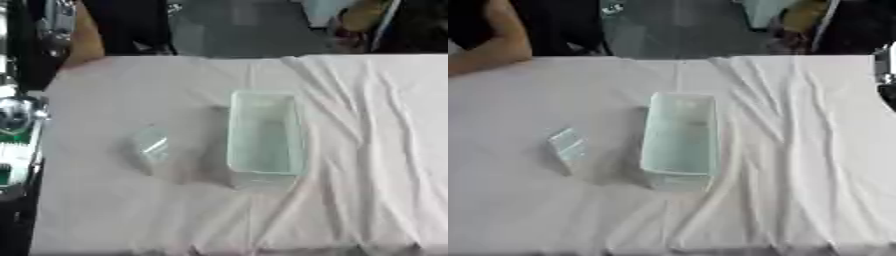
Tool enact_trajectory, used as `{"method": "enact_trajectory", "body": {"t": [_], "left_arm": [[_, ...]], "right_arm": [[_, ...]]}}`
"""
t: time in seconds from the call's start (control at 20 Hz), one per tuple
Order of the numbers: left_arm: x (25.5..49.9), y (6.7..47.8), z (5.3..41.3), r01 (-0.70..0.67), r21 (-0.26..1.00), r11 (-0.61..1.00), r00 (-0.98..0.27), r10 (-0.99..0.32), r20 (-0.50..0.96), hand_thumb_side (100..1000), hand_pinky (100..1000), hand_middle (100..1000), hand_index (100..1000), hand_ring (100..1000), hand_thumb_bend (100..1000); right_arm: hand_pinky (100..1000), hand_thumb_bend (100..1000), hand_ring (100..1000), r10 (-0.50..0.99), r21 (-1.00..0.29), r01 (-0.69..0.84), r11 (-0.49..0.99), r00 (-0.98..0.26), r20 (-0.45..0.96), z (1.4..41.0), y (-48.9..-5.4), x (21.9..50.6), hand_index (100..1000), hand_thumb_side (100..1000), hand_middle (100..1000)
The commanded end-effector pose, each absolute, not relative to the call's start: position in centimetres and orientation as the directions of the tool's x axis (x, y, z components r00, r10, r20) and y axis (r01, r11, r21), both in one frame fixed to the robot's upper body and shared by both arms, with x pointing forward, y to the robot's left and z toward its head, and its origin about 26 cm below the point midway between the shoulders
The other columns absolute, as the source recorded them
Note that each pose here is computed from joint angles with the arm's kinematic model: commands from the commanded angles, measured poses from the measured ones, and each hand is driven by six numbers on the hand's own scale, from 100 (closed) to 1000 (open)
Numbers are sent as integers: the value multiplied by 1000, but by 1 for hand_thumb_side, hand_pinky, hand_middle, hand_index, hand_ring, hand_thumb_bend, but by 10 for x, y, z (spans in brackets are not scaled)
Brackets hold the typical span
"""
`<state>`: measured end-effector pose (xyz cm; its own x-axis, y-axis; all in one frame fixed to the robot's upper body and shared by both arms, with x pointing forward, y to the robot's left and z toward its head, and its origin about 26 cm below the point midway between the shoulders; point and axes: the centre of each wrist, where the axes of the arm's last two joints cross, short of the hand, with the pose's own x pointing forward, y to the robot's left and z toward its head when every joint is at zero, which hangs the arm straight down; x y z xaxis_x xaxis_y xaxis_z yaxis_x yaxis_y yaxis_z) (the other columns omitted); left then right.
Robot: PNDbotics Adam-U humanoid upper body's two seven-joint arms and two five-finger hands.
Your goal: Pick up objects on the table and place them in the box.
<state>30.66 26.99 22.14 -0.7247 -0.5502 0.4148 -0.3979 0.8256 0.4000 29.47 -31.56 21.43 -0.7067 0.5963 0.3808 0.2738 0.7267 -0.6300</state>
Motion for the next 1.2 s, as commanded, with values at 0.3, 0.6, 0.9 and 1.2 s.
{"method": "enact_trajectory", "body": {"t": [0.3,0.6,0.9,1.2], "left_arm": [[304,271,230,-411,406,816,-738,-559,378,801,769,1000,923,894,569],[304,271,231,-418,417,807,-734,-570,370,795,773,1000,923,895,579],[304,274,234,-439,465,769,-716,-612,337,768,776,1000,927,895,618],[297,297,264,-342,826,448,-658,-742,130,529,865,974,964,921,673]], "right_arm": [[704,100,886,600,-638,284,716,-718,353,222,-315,293,1000,667,979],[705,100,886,599,-639,284,715,-719,352,222,-315,293,1000,666,979],[703,100,886,597,-638,278,718,-718,358,221,-315,293,1000,678,979],[701,100,886,604,-648,274,711,-709,364,221,-317,292,1000,686,979]]}}
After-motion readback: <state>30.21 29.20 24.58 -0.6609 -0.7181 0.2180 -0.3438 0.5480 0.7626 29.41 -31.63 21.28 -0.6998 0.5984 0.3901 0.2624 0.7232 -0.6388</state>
